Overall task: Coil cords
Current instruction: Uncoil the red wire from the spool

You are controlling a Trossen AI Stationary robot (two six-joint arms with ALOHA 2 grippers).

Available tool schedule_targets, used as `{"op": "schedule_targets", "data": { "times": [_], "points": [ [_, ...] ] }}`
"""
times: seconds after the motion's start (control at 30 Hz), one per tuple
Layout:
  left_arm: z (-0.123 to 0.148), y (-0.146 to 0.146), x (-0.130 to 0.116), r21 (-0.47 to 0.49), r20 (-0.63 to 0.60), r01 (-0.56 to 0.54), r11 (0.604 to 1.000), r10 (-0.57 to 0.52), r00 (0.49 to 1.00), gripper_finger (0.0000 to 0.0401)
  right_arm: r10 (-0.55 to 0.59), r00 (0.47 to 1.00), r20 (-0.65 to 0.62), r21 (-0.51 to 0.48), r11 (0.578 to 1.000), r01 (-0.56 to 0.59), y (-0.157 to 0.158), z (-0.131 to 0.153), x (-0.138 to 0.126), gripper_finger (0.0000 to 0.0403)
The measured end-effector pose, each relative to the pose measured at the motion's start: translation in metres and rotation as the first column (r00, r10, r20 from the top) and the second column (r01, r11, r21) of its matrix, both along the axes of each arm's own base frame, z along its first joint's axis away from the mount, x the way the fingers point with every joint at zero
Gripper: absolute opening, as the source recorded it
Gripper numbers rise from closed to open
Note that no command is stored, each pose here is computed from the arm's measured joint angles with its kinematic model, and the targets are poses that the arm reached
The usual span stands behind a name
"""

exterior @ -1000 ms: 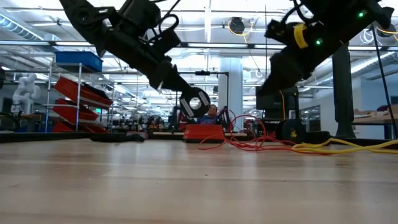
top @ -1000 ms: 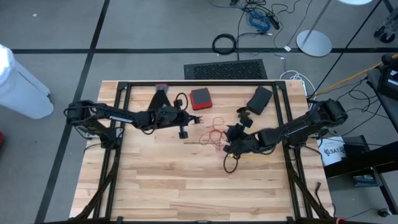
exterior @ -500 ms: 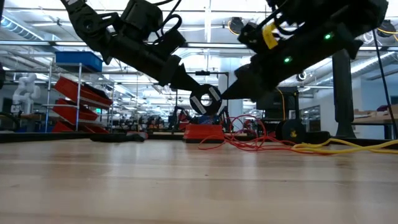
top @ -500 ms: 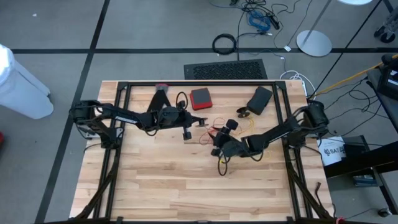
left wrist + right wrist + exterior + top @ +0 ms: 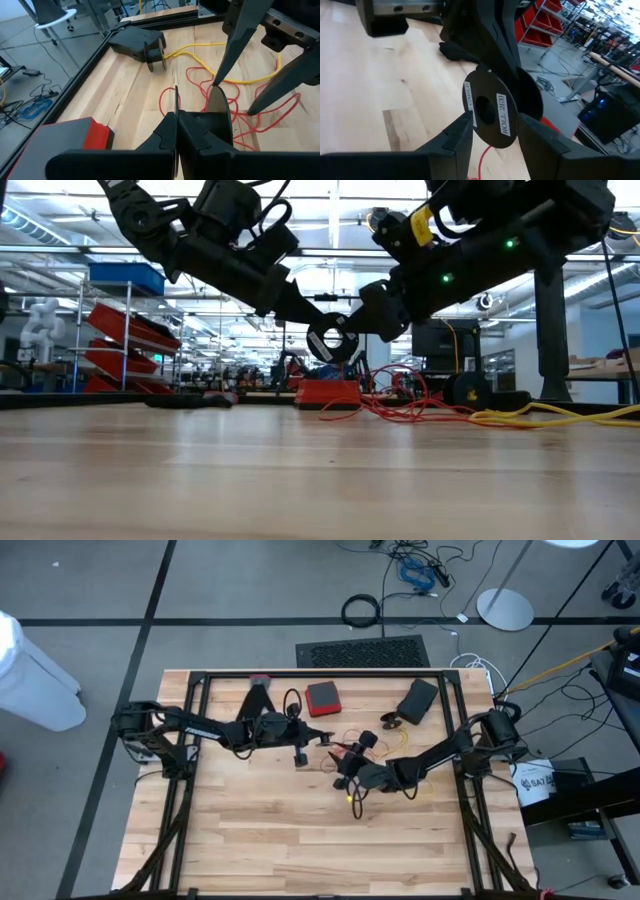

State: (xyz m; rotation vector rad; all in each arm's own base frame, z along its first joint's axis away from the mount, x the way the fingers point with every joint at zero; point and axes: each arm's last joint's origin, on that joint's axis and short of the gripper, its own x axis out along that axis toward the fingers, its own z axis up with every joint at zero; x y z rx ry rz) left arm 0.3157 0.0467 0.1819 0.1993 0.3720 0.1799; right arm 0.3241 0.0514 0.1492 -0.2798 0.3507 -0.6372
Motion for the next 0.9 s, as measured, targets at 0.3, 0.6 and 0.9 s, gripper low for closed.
{"op": "schedule_targets", "data": {
  "times": [0.3, 0.6, 0.9],
  "points": [
    [0.002, -0.002, 0.001, -0.131, 0.058, -0.059, 0.990, 0.067, 0.996, 0.0005, -0.041, 0.999, 0.024, 0.007, 0.999, 0.041, -0.007, 0.001, 0.001, 0.0138],
    [0.009, -0.012, 0.004, -0.236, 0.141, -0.087, 0.968, 0.123, 0.982, 0.0006, -0.089, 0.994, 0.058, -0.001, 0.996, 0.089, -0.011, 0.005, 0.002, 0.0138],
    [0.010, -0.016, 0.004, -0.253, 0.155, -0.151, 0.956, 0.194, 0.969, 0.0006, -0.150, 0.986, 0.073, -0.051, 0.987, 0.154, -0.012, 0.009, 0.001, 0.0115]
  ]
}}
